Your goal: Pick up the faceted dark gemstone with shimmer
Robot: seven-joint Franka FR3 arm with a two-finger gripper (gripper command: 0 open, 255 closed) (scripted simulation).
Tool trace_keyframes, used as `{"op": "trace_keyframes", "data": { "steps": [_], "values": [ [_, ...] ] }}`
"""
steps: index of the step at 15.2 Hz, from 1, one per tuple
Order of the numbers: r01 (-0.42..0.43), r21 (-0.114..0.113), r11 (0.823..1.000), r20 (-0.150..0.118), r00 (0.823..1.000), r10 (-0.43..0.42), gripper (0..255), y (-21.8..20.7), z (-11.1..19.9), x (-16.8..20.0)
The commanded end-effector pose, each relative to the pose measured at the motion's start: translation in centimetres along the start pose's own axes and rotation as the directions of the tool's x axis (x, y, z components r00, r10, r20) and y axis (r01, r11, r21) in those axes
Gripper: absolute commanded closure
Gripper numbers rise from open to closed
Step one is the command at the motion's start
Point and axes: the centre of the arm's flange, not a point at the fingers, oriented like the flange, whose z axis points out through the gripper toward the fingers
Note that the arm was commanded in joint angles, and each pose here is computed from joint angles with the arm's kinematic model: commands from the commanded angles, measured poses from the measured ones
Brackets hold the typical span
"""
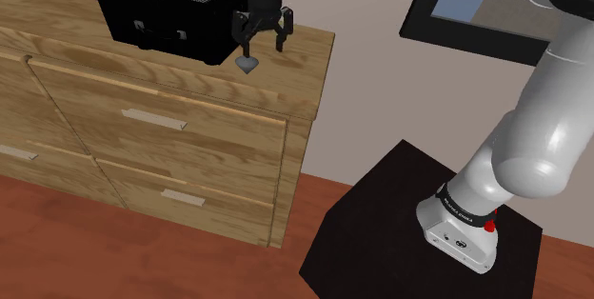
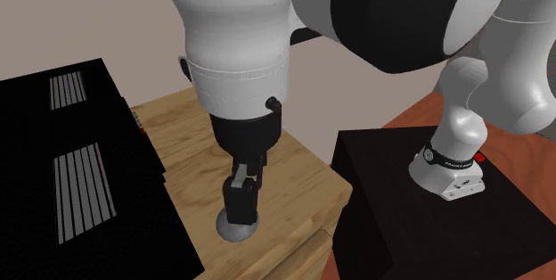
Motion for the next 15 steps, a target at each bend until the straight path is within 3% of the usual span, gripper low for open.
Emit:
{"op": "trace_keyframes", "data": {
  "steps": [1,12,13,15],
  "values": [
    [-0.009,0.009,1.000,0.001,1.000,0.009,0,-1.8,0.3,1.7],
    [-0.015,0.016,1.000,0.002,1.000,0.015,0,-3.3,4.8,3.0],
    [-0.015,0.016,1.000,0.002,1.000,0.015,255,-3.3,4.8,2.9],
    [-0.015,0.016,1.000,0.002,1.000,0.015,255,-3.3,4.8,2.9]
  ]
}}
